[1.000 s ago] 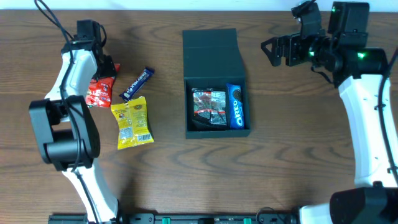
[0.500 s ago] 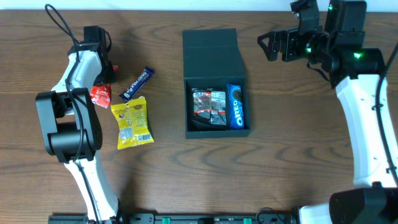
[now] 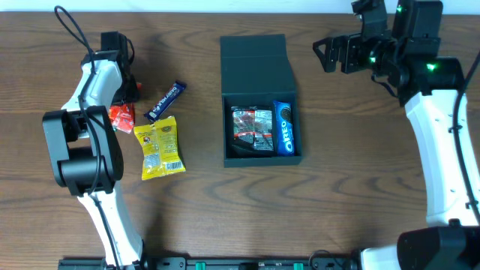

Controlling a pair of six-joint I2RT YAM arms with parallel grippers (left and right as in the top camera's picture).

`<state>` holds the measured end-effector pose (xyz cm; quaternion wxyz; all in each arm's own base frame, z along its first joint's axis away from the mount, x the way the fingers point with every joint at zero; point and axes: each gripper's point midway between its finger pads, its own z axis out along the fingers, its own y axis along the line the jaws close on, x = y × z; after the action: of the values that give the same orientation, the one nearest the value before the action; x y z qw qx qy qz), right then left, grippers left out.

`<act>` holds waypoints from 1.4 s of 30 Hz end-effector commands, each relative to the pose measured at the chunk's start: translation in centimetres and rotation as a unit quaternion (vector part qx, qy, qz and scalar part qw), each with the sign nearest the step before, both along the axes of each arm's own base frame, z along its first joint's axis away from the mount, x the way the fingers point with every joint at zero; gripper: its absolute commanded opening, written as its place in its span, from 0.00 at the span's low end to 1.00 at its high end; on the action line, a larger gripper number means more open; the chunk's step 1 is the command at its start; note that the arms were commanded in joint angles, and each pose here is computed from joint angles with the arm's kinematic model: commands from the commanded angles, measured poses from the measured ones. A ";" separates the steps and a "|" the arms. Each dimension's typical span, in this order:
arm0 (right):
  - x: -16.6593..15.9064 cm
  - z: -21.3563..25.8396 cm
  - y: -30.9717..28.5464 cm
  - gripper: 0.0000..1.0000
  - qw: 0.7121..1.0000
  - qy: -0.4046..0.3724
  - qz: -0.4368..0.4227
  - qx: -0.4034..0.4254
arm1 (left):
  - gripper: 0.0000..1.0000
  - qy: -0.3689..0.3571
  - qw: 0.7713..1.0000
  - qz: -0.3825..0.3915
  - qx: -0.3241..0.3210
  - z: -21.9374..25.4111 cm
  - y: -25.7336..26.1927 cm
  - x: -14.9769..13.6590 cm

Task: Pack container
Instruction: 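Grasp the blue Dairy Milk bar with the left gripper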

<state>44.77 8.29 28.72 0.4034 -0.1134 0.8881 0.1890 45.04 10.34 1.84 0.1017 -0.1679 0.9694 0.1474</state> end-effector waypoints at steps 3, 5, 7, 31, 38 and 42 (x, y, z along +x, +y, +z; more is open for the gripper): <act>-0.1 -0.1 -0.1 0.99 1.000 0.001 0.000 -0.005 | 0.97 -0.007 1.000 0.009 -0.009 0.8 -0.1 -0.1; -0.1 -0.1 -0.1 0.99 1.000 0.001 0.000 -0.005 | 0.95 -0.029 0.999 0.011 -0.008 2.6 -0.2 0.2; -0.1 -0.1 -0.1 0.99 1.000 0.001 0.000 -0.005 | 0.95 -0.060 0.998 0.003 -0.015 5.2 -0.6 0.7; -0.8 -0.9 -0.1 0.99 1.000 0.019 0.006 -0.012 | 0.95 -0.003 0.909 -0.362 -0.206 0.8 -14.8 0.5; -0.8 -0.9 -0.1 0.99 1.000 0.019 0.006 -0.012 | 0.99 0.024 0.915 -0.354 -0.191 -1.0 -13.9 0.1; -0.8 -0.8 -0.1 0.99 1.000 0.017 0.006 -0.012 | 0.93 0.033 0.923 -0.349 -0.161 -1.4 -12.8 0.3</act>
<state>44.04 8.17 27.86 0.3827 -0.1132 0.8978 0.1861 45.57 -3.64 1.53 0.1018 0.1700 0.9771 -0.0772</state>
